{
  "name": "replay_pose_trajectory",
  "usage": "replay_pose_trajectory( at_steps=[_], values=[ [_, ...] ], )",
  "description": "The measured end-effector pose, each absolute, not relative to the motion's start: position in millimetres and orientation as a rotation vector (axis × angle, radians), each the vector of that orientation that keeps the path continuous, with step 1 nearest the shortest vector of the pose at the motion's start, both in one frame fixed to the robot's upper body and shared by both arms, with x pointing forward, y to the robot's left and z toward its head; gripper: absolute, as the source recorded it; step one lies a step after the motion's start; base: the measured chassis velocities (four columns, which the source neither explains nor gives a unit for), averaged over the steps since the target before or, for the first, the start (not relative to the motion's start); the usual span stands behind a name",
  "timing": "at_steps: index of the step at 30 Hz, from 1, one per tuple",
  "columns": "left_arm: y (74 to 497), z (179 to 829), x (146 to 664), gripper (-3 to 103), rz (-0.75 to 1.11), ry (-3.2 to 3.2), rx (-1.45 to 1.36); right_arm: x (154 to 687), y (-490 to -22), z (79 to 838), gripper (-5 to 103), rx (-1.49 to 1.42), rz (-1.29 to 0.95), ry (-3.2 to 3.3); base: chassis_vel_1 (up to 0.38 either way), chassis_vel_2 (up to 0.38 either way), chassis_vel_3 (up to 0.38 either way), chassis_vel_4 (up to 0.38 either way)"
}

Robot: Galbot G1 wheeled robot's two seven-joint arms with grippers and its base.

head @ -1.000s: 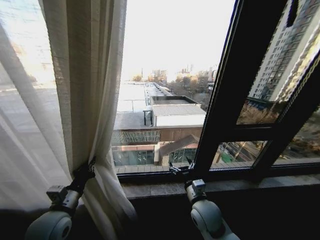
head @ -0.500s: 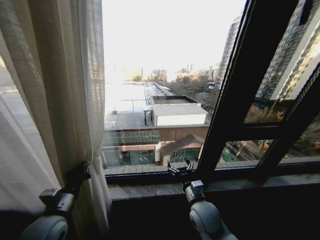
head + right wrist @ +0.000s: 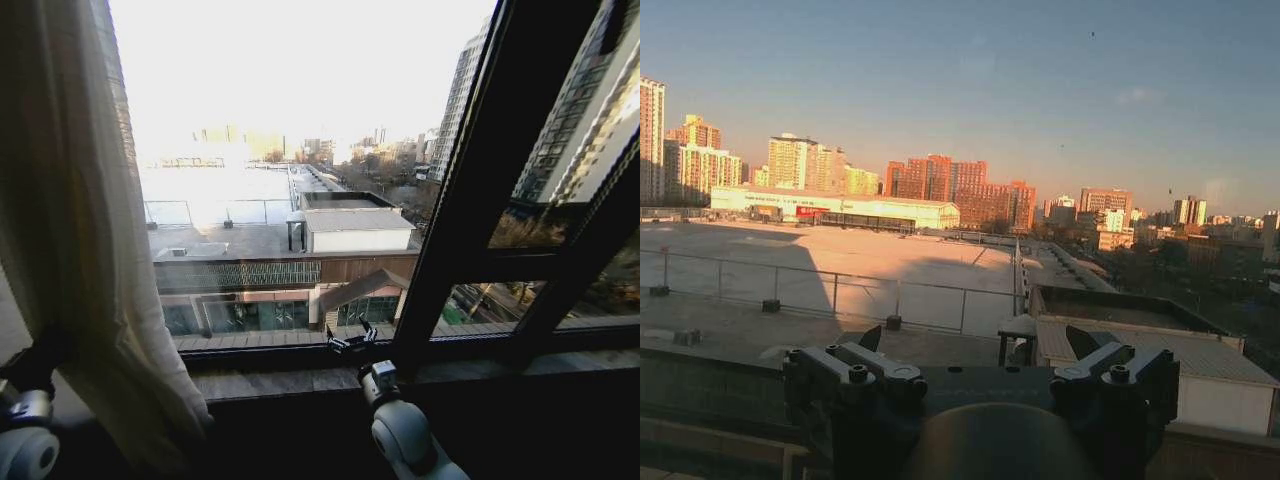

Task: Open the curtains by pulling them apart, changing their state from closed to fully open.

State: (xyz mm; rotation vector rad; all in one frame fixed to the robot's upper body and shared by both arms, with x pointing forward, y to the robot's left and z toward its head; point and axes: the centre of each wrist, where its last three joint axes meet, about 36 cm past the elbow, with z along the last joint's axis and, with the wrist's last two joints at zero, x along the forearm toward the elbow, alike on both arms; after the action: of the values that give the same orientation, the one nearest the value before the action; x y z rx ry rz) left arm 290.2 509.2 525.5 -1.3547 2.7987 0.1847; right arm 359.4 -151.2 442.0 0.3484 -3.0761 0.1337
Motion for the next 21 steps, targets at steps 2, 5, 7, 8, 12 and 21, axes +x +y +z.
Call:
replay_pose_trajectory(
  at_steps=[2, 5, 7, 8, 12, 21],
  values=[
    [541, 529, 284, 0, 0.216, 2.687, -1.568, 361, -149, 439, 100, 0.36, 0.138, -3.078, 0.0, 0.0, 0.0, 0.0],
    [556, 534, 277, 0, 0.274, 2.669, -1.586, 362, -146, 436, 100, 0.368, 0.138, -3.077, 0.0, 0.0, 0.0, 0.0],
    [549, 536, 273, 0, 0.304, 2.727, -1.484, 363, -145, 435, 100, 0.37, 0.135, -3.077, 0.0, 0.0, 0.0, 0.0],
    [538, 535, 273, 0, 0.3, 2.771, -1.405, 364, -143, 435, 100, 0.371, 0.132, -3.077, 0.0, 0.0, 0.0, 0.0],
    [505, 526, 276, 14, 0.258, 2.872, -1.224, 365, -143, 435, 100, 0.37, 0.129, -3.078, 0.0, 0.0, 0.0, 0.0],
    [423, 530, 278, 46, 0.153, 3.046, -0.774, 365, -149, 430, 100, 0.345, 0.146, -3.064, 0.0, 0.0, 0.0, 0.0]
  ],
)
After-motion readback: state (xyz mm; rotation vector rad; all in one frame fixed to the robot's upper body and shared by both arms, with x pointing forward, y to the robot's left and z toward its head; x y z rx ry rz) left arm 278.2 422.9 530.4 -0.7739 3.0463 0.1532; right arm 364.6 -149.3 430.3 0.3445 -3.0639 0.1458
